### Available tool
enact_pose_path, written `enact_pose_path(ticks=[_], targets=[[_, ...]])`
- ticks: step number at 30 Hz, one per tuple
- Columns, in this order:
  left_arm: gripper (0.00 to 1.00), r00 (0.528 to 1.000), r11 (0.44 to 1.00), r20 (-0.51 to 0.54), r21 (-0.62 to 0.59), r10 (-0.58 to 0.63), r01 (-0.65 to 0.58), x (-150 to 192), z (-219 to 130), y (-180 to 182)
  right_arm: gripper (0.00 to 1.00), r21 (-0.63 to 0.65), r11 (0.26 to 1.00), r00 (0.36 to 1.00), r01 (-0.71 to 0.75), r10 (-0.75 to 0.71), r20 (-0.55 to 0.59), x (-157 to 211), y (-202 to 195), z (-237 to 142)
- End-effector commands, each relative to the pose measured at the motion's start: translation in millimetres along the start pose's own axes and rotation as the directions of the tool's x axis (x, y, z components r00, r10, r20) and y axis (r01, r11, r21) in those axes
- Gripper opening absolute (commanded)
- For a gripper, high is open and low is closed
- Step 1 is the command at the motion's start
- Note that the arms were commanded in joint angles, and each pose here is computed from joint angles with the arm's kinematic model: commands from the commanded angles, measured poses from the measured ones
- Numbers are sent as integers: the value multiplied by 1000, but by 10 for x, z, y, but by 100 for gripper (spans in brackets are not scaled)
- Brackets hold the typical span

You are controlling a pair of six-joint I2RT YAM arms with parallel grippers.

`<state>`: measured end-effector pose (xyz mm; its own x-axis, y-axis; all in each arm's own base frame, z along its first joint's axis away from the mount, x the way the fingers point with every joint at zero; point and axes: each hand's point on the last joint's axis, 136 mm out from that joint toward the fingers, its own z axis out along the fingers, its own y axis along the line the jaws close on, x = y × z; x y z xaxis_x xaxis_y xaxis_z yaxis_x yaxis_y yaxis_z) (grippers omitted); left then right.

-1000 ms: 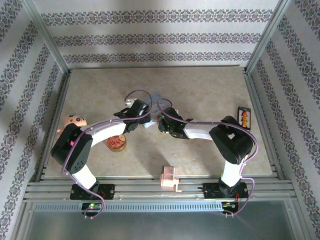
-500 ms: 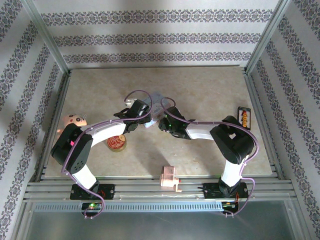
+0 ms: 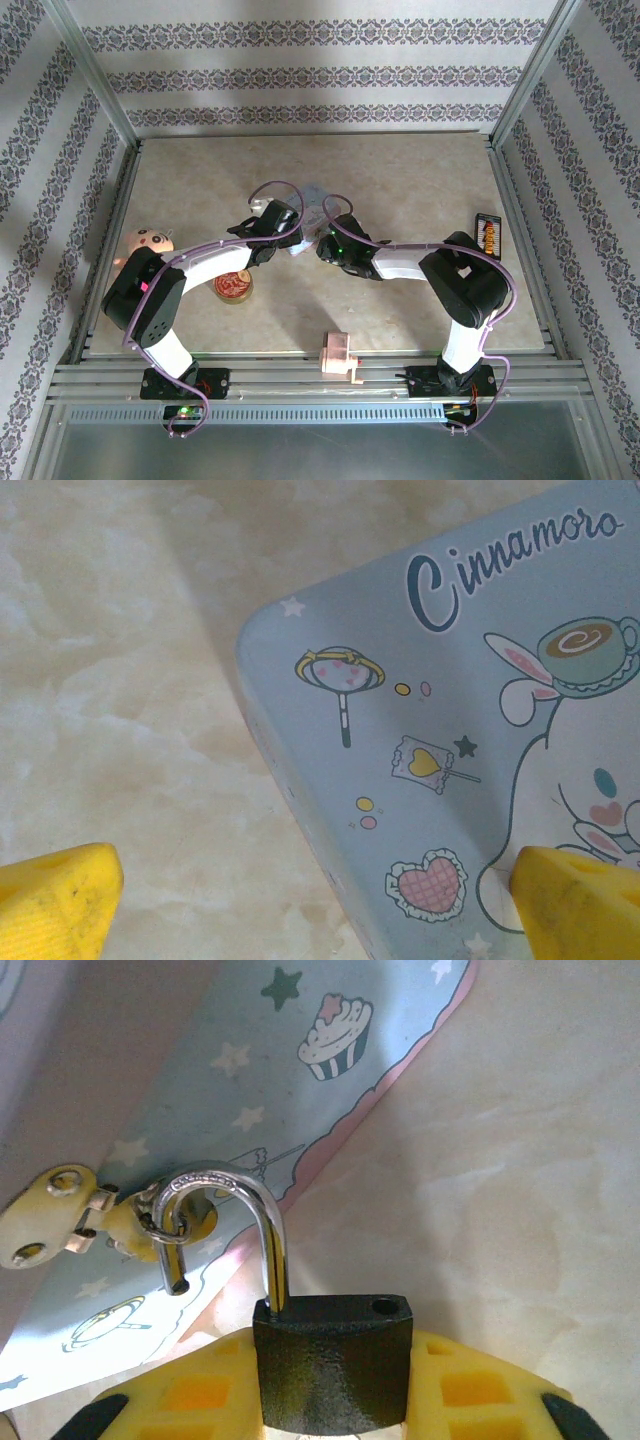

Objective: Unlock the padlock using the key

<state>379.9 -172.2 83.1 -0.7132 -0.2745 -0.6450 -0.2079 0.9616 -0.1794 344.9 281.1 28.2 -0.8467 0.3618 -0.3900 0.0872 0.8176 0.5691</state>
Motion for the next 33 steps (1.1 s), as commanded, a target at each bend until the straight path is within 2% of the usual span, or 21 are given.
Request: enact_pose_path(ticks=[1, 21, 33], targets=[[99, 994, 997, -105, -54, 42, -48, 301, 44, 228, 0, -86, 996, 1000, -22, 20, -24, 57, 157, 77], [99, 993, 998, -110, -44, 42, -47, 333, 47, 229, 0, -55, 997, 998, -54, 55, 23, -41, 92, 96], [99, 993, 998, -112, -39, 40, -45, 342, 58, 222, 0, -78, 994, 996, -71, 75, 52, -153, 187, 65]])
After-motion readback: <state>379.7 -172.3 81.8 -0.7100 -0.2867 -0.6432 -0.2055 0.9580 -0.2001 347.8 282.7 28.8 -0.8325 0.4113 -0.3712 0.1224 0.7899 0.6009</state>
